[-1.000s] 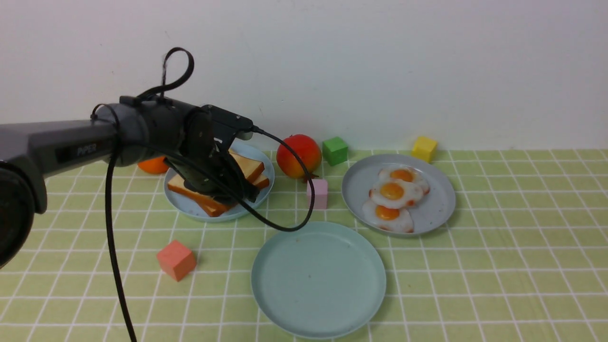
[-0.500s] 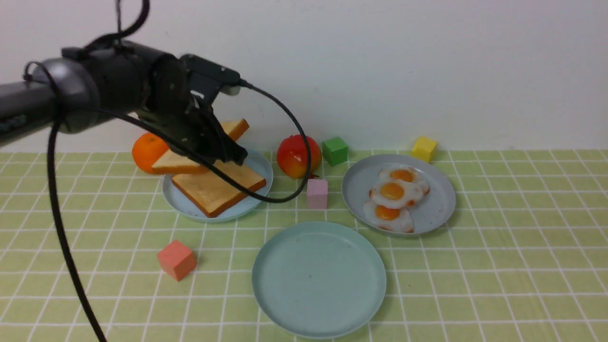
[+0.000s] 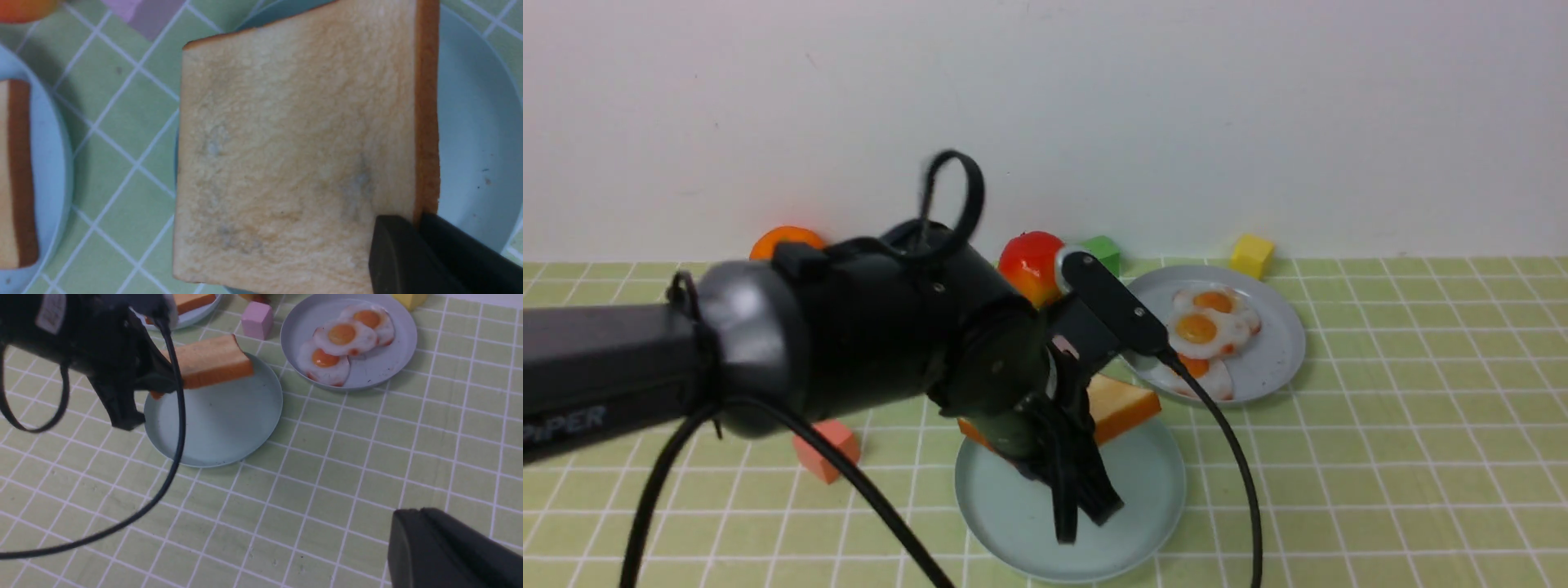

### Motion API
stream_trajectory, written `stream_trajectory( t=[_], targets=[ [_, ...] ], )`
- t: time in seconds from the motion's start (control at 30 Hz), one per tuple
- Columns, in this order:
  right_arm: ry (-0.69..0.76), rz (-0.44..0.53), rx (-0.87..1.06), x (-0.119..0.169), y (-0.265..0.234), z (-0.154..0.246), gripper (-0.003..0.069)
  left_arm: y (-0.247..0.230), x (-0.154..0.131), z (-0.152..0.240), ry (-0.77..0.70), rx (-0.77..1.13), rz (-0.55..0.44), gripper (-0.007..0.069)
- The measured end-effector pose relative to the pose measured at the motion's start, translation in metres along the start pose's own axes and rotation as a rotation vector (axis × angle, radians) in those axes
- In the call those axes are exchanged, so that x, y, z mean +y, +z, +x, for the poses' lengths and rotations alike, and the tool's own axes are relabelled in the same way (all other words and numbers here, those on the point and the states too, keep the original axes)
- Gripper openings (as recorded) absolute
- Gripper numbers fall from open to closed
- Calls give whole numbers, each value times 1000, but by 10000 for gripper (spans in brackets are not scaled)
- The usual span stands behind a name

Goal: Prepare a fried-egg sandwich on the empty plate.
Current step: Use the left arm to put a slice of bread into the empty plate in the middle

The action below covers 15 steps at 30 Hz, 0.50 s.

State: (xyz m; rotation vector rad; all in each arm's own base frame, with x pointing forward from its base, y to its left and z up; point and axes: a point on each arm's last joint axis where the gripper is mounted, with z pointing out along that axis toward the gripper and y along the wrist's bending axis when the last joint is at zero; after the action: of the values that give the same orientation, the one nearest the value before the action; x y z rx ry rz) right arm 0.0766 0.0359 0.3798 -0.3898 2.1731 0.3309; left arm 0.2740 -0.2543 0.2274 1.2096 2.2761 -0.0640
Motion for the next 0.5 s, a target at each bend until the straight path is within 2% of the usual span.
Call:
stream_trajectory(
  t=[0.3,0.37,0.5],
  targets=[
    [0,-3,17,0,0,2,32,30,-10,4,34,39,17,22],
    [0,-3,17,0,0,2,32,31,-11,5,33,41,18,42],
    [0,-3,17,0,0,2,32,31,-11,5,25,47,24,149]
  ],
)
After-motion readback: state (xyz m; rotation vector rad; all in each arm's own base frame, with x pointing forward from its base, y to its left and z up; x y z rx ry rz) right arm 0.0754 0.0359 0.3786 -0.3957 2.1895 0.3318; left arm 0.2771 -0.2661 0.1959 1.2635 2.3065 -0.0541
